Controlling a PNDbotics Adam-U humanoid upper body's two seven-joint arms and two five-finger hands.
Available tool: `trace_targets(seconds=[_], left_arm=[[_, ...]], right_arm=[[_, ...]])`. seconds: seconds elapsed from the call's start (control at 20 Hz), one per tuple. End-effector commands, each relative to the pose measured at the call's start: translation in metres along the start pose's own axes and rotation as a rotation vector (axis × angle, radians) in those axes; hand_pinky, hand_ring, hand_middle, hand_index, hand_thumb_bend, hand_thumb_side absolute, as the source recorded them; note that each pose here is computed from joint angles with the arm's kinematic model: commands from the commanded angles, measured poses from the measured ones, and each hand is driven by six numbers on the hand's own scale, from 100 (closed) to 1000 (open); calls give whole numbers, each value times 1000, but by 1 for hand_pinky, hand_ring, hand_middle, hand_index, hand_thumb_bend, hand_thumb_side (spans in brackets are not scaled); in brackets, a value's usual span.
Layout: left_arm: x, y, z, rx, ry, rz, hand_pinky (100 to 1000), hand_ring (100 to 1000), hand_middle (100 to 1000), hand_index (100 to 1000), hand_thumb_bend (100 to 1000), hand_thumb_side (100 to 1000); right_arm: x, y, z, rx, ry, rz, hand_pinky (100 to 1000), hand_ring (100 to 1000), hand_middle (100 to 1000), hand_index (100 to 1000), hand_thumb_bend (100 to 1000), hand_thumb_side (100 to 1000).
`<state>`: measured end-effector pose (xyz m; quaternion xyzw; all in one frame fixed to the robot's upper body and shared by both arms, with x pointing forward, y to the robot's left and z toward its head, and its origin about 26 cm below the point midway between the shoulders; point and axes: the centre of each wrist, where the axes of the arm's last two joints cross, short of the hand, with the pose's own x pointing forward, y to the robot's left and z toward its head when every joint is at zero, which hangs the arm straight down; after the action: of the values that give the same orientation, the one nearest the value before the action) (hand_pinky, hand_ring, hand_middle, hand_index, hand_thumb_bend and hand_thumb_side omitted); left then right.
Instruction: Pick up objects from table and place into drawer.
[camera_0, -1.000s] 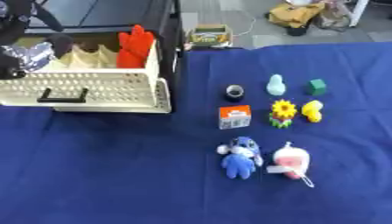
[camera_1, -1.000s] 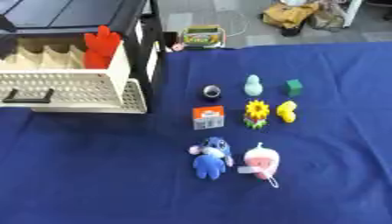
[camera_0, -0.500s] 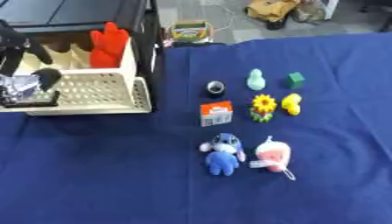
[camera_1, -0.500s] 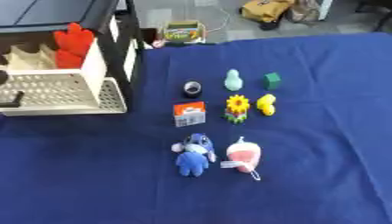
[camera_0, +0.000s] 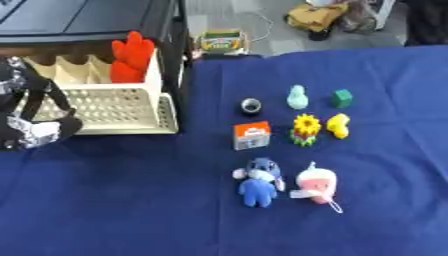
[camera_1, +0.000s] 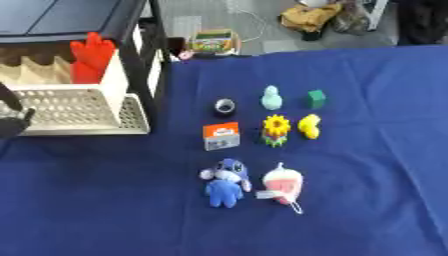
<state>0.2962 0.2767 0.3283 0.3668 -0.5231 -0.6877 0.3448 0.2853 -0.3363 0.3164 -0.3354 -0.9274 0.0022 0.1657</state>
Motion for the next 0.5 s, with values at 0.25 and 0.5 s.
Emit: trace_targets(seconds=[0.25,0.5], left_arm=[[-5,-10,6,-70,6,10,100,348,405,743,353,1000],[-8,-21,7,-94,9,41,100,353,407,742,355,1000]], right_arm=[[4,-6,-6,-24,-28,18,684,747,680,807,100,820],[3,-5,-5,-29,-21,19,682,745,679,806,100,820]])
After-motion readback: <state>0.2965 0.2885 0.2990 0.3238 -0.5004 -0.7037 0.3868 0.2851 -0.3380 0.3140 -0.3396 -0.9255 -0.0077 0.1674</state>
